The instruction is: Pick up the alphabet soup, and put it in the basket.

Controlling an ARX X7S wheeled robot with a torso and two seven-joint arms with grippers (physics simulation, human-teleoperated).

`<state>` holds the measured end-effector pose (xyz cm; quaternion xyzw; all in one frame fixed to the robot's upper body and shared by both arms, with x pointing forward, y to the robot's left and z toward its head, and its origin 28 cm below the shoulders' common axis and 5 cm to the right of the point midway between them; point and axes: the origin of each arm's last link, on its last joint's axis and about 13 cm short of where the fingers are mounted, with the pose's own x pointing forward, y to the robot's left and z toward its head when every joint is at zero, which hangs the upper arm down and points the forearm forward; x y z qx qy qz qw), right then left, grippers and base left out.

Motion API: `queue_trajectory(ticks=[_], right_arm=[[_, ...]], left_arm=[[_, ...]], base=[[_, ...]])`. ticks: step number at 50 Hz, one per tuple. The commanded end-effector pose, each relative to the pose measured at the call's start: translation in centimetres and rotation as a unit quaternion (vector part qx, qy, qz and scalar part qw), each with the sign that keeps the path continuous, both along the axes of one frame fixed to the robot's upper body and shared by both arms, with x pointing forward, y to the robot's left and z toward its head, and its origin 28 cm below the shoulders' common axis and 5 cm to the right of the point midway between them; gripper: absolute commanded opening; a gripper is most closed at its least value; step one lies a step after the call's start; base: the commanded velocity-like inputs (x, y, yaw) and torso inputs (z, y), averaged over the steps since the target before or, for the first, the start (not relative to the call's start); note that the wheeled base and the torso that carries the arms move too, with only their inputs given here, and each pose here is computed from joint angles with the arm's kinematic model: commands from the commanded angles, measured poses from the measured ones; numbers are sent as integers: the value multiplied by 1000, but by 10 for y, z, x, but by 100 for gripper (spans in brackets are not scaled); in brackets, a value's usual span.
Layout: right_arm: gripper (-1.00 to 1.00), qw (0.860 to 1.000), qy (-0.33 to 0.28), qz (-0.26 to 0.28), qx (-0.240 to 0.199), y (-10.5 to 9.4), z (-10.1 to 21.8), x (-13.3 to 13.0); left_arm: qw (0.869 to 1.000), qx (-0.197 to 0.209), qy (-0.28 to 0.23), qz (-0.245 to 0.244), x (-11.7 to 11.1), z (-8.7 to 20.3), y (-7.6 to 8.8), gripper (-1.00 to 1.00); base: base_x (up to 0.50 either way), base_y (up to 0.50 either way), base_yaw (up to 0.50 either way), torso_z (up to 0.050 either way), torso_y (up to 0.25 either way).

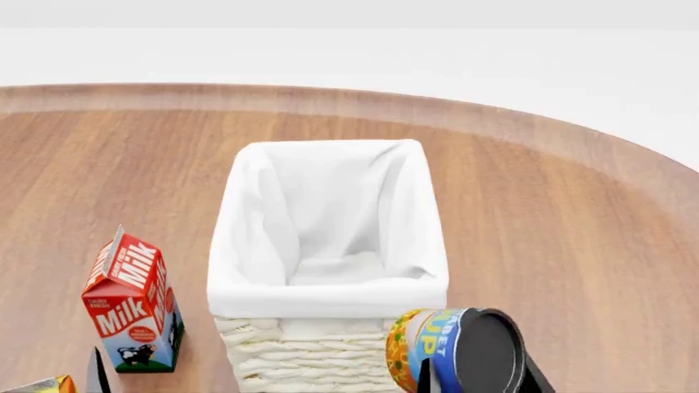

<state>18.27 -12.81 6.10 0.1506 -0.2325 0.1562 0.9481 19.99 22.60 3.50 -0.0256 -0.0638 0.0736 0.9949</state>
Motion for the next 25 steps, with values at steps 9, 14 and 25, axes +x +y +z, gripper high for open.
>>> queue_trajectory(ticks=[9,14,25], right_arm=[[-100,997,6,-70,-32,9,47,36],[-100,998,15,-52,-32,12,64,47],[-100,993,27,-64,-93,25,98,75]], left_arm=[[1000,-2,-2,-1,0,1,0,100],[1000,-2,-2,-2,1,0,0,100],[1000,2,-1,-5,1,0,-1,100]], base=[[0,0,0,0,0],[0,0,0,0,0],[0,0,0,0,1]])
